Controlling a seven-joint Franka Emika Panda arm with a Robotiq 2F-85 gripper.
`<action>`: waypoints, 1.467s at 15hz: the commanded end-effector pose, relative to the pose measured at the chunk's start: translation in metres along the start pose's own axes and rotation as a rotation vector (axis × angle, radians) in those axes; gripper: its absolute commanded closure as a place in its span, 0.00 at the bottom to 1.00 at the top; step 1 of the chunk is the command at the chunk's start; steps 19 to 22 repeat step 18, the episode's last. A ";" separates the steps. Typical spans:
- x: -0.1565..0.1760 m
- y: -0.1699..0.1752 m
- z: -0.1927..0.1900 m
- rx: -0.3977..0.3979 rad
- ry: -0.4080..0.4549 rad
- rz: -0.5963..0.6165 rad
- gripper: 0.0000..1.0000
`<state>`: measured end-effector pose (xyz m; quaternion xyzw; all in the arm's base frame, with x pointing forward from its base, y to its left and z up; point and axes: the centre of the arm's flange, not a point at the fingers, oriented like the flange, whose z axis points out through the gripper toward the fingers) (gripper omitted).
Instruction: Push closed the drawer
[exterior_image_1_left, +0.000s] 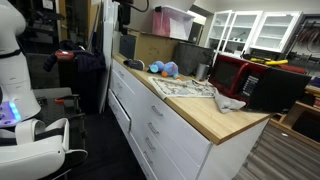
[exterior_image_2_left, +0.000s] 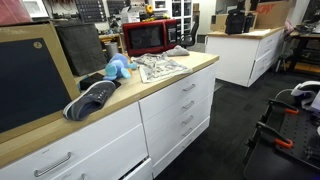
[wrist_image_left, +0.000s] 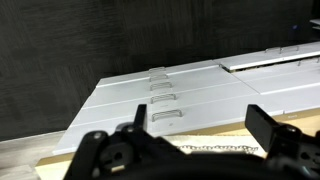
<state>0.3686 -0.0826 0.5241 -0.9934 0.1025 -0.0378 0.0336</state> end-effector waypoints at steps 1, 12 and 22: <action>0.021 -0.020 -0.011 -0.027 -0.064 0.031 0.00; 0.023 -0.033 -0.059 -0.037 -0.049 0.043 0.00; 0.021 -0.030 -0.056 -0.021 -0.039 0.023 0.00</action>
